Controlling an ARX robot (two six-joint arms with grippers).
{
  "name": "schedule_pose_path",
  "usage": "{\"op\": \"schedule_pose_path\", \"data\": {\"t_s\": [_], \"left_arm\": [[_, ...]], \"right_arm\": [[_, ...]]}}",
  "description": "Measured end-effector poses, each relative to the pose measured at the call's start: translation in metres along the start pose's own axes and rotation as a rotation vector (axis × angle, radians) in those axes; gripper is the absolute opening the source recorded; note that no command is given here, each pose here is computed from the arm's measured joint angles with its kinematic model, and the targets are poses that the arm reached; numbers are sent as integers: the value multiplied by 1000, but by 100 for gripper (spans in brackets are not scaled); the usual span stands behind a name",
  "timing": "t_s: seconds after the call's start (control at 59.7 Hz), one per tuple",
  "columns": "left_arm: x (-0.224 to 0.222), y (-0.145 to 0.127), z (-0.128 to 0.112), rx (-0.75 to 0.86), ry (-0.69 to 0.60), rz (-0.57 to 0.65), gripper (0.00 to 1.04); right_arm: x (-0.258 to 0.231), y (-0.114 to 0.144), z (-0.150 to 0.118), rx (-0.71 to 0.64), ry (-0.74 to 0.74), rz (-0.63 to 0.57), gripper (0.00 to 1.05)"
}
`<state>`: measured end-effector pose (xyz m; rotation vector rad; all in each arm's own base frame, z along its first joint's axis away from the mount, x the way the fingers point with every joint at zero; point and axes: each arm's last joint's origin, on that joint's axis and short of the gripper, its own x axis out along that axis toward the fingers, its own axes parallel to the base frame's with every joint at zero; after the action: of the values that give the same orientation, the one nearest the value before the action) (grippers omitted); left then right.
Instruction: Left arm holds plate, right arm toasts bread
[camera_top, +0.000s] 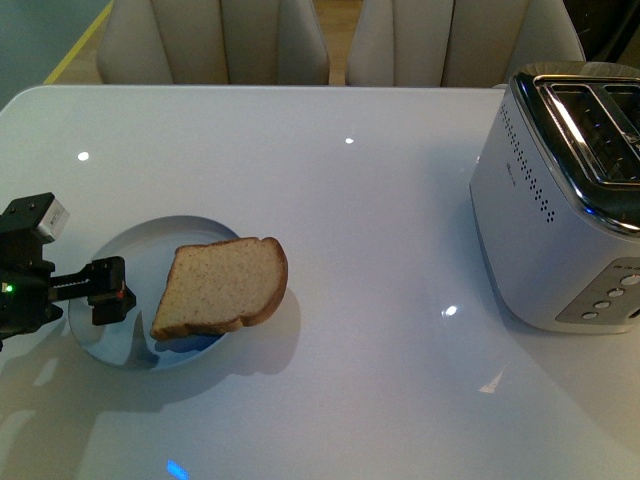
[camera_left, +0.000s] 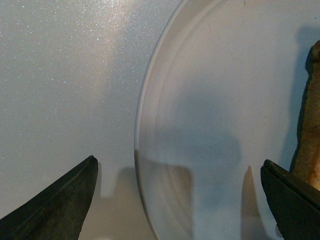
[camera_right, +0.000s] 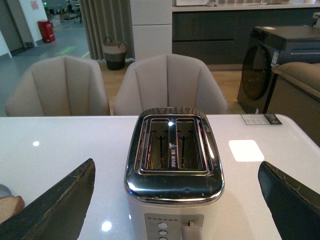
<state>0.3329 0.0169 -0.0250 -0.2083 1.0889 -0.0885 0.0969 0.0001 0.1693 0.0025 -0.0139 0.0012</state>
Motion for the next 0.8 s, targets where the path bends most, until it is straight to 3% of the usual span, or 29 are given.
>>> {"op": "schedule_pose_path", "data": {"t_s": [0.151,0.703,0.803], "left_arm": [[3,-4,6,-4,15,-4,96],[11,-8,8,-189,82,-66,10],[10,-6,8,-241,87,-98,3]], "right_arm": [[0,0,0,0,0,0,96],[0,0,0,0,0,0,96],[0,0,0,0,0,0,96]]}}
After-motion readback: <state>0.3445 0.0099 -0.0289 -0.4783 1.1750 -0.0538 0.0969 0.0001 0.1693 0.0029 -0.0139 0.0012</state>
